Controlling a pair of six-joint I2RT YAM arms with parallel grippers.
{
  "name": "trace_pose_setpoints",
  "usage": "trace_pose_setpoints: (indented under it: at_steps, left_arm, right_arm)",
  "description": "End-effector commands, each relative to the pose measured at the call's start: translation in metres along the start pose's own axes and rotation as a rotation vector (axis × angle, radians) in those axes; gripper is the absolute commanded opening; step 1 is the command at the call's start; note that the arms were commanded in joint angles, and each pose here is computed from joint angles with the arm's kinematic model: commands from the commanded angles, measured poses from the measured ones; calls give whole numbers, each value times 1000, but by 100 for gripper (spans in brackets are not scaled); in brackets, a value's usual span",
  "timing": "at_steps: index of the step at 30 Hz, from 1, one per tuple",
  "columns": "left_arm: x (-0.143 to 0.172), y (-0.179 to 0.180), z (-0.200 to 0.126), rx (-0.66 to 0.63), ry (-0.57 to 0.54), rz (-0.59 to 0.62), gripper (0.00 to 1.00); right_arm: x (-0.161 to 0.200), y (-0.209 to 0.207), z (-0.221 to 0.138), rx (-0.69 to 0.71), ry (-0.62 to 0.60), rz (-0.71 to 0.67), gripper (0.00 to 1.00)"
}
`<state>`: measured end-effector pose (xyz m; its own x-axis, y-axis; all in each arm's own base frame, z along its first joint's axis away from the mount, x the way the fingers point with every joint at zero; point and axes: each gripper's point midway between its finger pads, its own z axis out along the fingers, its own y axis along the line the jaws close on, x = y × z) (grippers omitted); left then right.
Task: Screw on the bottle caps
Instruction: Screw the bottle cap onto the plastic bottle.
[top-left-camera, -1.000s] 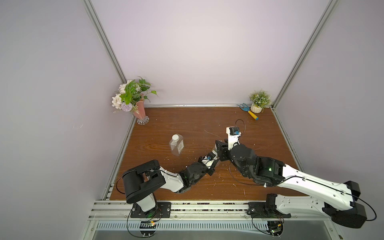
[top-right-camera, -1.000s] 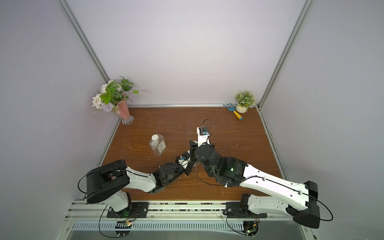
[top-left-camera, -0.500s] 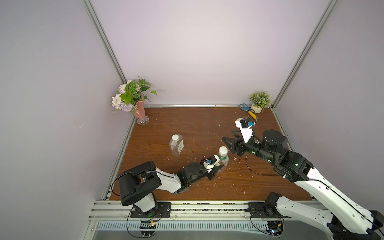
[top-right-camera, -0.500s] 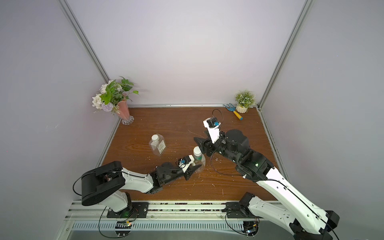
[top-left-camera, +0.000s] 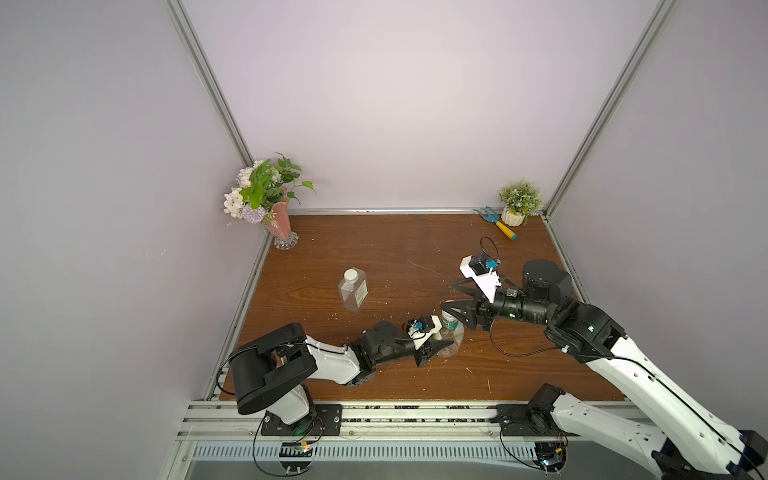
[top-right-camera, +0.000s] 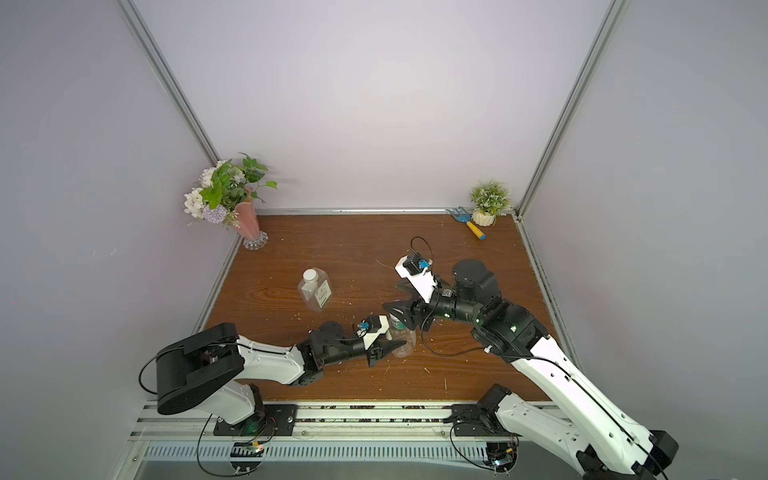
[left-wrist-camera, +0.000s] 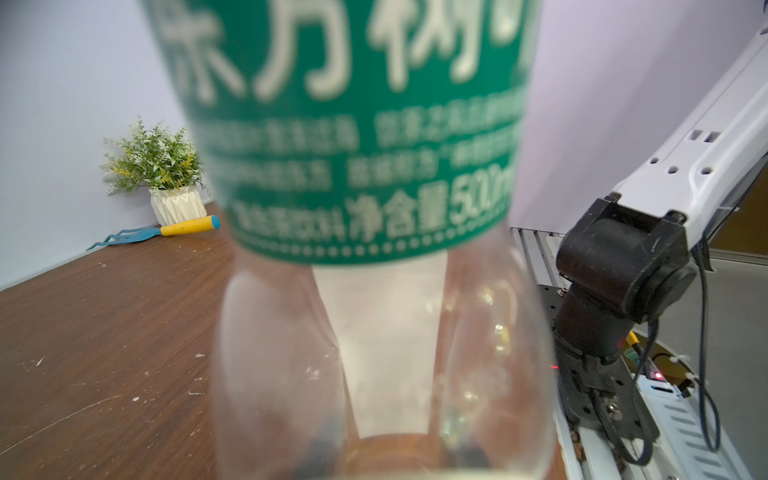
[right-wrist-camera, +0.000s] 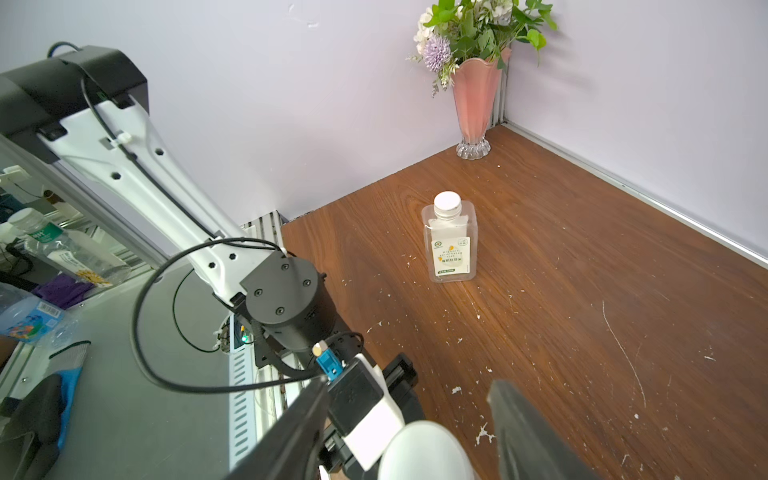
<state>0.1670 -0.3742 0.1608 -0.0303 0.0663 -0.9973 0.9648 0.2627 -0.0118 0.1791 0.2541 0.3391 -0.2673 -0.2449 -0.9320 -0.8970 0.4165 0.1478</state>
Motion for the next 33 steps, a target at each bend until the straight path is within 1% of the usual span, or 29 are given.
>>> trace_pose_setpoints:
  at_steps: [1, 5, 8, 12, 15, 25, 33]
  left_arm:
    - [-15, -1, 1, 28, -38, -2, 6]
    - [-17, -1, 1, 34, -40, -2, 5]
    - [-16, -1, 1, 39, -37, -3, 5]
    - [-17, -1, 1, 40, -37, -3, 5]
    - [-16, -2, 1, 42, -34, -3, 5]
    - [-16, -1, 2, 41, -34, -3, 5]
    - [-16, -1, 2, 43, -34, -4, 5]
  right_arm:
    - [7, 4, 3, -40, 28, -18, 66]
    - [20, 0, 9, -35, 65, -4, 66]
    - [25, -3, 9, -18, 72, -7, 68]
    - [30, -6, 10, -7, 86, -3, 68]
    - [34, -7, 11, -3, 96, 0, 66]
    - [38, -11, 10, 17, 93, 5, 57]
    - [34, -11, 7, 23, 77, 2, 57]
